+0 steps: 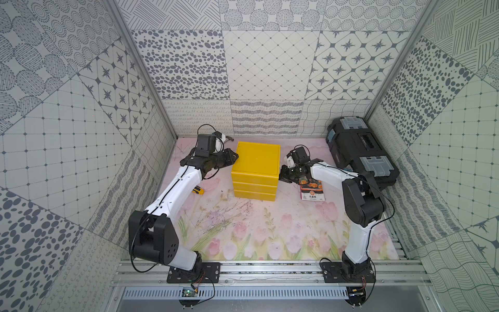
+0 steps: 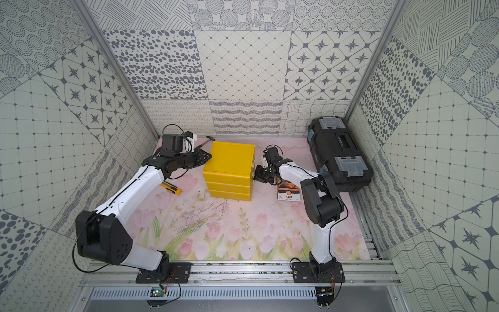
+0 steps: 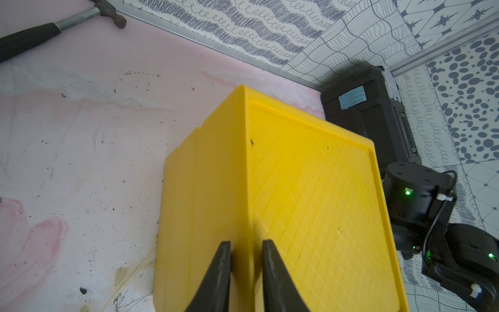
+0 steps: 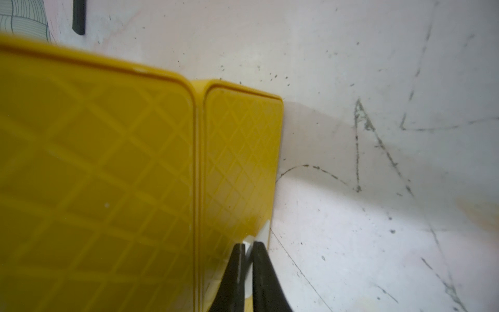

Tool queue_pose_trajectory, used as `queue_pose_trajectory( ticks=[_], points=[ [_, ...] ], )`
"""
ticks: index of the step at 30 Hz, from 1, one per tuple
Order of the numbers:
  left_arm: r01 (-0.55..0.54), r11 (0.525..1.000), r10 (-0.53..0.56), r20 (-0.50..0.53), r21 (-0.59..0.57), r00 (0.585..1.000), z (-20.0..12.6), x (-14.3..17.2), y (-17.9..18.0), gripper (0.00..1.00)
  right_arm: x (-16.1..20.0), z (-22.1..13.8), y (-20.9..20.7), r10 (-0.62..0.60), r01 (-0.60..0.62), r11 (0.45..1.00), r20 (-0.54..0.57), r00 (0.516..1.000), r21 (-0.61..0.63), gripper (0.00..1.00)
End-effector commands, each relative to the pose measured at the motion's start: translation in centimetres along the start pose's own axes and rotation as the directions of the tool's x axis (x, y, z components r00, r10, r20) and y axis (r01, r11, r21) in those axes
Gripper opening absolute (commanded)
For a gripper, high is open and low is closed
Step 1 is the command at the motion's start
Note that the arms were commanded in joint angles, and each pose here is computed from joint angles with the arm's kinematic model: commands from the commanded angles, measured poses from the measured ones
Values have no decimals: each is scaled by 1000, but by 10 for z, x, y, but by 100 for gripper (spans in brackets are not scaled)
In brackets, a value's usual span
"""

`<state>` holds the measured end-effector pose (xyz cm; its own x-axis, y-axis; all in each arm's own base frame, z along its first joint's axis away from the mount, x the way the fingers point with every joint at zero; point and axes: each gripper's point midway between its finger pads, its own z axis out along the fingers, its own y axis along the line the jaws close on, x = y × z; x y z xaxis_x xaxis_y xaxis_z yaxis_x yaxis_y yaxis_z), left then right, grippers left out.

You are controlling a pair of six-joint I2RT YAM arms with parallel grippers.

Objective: Take the seed bags out of the drawer
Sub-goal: Open the drawer in the storage box.

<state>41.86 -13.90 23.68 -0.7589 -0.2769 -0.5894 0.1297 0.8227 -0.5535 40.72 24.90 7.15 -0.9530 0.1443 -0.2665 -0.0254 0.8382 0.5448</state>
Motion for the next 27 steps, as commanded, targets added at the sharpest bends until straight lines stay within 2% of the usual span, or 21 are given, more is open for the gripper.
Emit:
queue_pose_trajectory(
  ticks=[1, 6, 19, 27],
  points=[
    [66, 990, -95, -234, -126, 968, 1, 64, 30, 23, -1, -8, -11, -36, 34, 997, 24, 999, 73, 6],
    [65, 990, -93, -230, -125, 969, 0, 63, 29, 23, -6, -22, -26, -35, 31, 995, 37, 999, 98, 0],
    [66, 990, -93, -233, -124, 968, 1, 64, 29, 23, -15, -59, -80, 26, -36, 990, 79, 997, 135, 0],
    [67, 990, -95, -234, -124, 968, 1, 64, 30, 23, -16, -65, -98, 42, -56, 984, 88, 995, 167, 0]
  ],
)
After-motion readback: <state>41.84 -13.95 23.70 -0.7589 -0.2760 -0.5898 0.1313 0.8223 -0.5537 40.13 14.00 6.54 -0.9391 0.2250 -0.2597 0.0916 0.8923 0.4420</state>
